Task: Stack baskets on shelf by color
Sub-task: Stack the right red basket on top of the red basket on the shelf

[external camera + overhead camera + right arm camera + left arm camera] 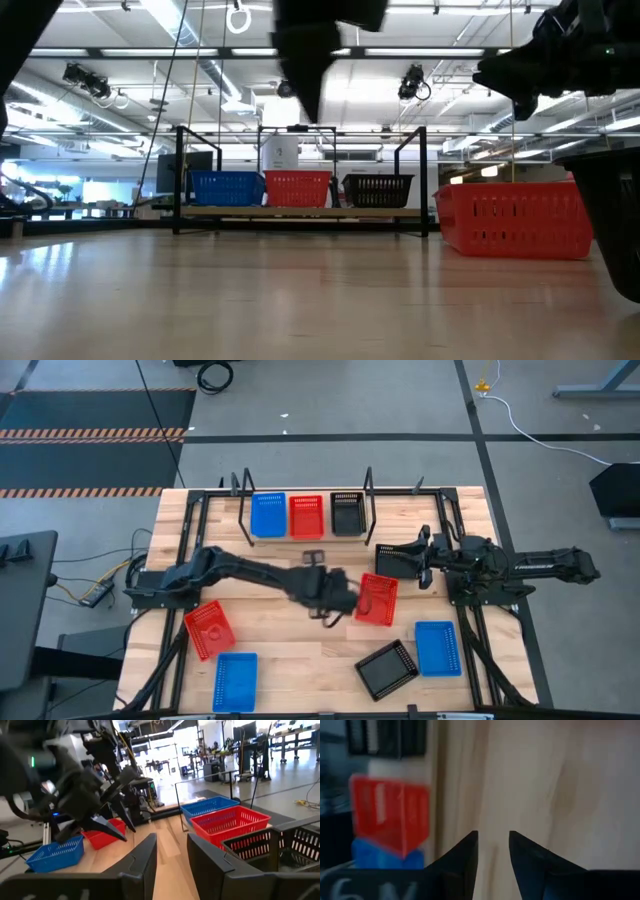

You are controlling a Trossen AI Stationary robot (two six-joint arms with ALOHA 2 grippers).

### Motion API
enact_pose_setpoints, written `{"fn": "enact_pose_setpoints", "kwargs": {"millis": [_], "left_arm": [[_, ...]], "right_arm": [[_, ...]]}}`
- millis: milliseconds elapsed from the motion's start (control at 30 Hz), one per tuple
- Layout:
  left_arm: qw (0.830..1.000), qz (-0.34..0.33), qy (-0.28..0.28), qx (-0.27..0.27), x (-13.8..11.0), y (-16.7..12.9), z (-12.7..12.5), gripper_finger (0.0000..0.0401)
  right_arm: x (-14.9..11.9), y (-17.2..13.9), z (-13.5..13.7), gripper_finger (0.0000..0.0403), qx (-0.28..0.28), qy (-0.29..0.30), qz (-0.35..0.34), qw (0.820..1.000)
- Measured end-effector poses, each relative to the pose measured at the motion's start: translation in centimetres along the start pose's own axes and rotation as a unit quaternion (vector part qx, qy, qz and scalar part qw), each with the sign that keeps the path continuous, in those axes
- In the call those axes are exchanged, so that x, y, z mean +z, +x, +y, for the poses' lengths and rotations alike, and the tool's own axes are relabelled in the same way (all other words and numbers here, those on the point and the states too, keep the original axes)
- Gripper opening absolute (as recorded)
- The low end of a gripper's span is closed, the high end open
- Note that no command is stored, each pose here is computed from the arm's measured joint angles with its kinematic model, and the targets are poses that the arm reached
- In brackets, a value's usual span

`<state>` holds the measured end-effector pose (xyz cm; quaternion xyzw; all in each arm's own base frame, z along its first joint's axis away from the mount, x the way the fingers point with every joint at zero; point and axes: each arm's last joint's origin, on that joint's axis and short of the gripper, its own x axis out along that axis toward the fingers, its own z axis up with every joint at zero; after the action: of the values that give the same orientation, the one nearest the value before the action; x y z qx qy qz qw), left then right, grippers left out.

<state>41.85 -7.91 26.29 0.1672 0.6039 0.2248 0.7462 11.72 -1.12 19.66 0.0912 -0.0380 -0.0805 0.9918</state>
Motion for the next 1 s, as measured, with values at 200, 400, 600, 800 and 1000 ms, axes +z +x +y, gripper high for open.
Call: {"fn": "enact_pose_setpoints", "kwargs": {"millis": [200,400,600,800,1000], "left_arm": [[0.998,-0.048,-0.033,0.032,-5.0,-2.5,0.6,0.0116],[0.975,-0.19,-0.097,-0.069,-10.2,-2.7,2.4,0.0116],[0.904,-0.361,-0.168,-0.157,-13.4,-1.2,3.8,0.0116],[0.872,-0.42,-0.212,-0.134,-14.7,1.7,4.7,0.0116],[0.814,-0.522,-0.227,-0.118,-16.2,5.1,5.1,0.0116]], "right_arm": [[0.1,0.0,0.0,0.0114,0.006,0.003,-0.002,1.0],[0.5,0.0,0.1,0.0114,0.01,0.013,-0.021,1.0],[0.1,0.1,0.1,0.0114,0.007,0.002,-0.003,1.0],[-0.9,0.6,-0.2,0.0114,-0.017,-0.01,0.045,0.999],[-0.1,1.6,-0.1,0.0115,-0.047,-0.031,0.074,0.996]]}}
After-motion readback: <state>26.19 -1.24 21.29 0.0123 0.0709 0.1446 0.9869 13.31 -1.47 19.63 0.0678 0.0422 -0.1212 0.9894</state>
